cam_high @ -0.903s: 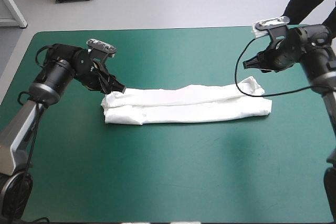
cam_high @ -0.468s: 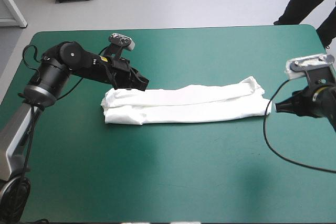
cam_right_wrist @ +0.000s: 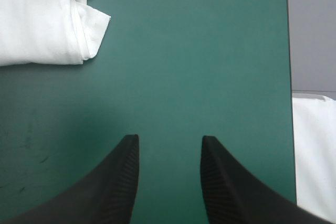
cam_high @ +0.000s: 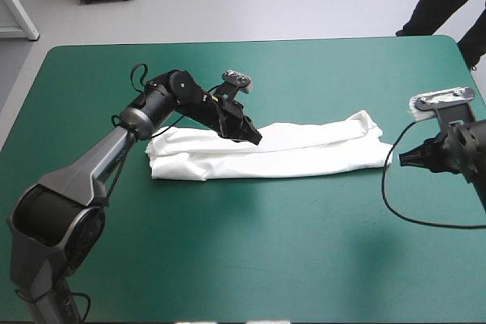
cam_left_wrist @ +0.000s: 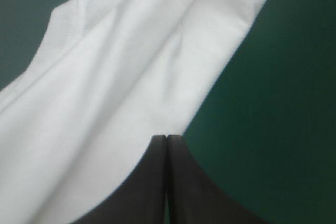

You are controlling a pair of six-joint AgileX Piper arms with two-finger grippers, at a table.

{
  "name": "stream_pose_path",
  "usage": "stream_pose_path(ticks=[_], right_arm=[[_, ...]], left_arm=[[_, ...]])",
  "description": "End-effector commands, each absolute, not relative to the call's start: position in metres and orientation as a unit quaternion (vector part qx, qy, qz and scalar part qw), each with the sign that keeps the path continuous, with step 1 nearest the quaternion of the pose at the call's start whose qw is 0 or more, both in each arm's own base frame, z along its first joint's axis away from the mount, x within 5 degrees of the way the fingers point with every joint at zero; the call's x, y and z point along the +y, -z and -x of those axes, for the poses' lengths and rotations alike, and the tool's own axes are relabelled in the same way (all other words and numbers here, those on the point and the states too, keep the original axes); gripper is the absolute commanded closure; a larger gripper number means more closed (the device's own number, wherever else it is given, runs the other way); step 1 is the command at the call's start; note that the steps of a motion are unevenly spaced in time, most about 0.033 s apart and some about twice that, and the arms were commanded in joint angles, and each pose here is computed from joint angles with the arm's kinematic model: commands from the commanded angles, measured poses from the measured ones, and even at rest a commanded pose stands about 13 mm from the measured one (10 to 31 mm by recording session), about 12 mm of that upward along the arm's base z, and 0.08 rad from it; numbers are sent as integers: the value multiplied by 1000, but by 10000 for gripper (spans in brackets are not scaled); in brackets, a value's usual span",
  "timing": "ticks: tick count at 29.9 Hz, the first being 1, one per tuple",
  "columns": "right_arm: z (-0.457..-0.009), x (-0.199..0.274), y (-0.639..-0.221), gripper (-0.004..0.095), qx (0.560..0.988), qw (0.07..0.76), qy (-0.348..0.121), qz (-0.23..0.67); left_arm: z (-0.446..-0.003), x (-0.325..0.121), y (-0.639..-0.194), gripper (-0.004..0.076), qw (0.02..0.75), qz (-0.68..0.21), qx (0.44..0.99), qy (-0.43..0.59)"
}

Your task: Fold the cloth

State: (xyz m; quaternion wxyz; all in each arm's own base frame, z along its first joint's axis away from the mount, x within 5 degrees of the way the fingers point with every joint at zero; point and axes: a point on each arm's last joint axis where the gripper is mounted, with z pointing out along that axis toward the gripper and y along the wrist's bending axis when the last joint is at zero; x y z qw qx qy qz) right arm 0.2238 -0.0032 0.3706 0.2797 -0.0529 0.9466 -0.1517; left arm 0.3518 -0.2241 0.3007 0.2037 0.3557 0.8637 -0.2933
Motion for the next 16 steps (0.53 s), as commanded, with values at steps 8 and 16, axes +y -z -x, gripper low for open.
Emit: stream_pose_path(ticks=[8, 16], right_arm=[[-296, -16, -373, 530, 951, 300, 77, 9], [-320, -13, -374, 529, 953, 300, -25, 23]], left_arm=[[-377, -241, -288, 746, 197, -346, 865, 305], [-382, -260, -229, 746, 129, -353, 890, 259]])
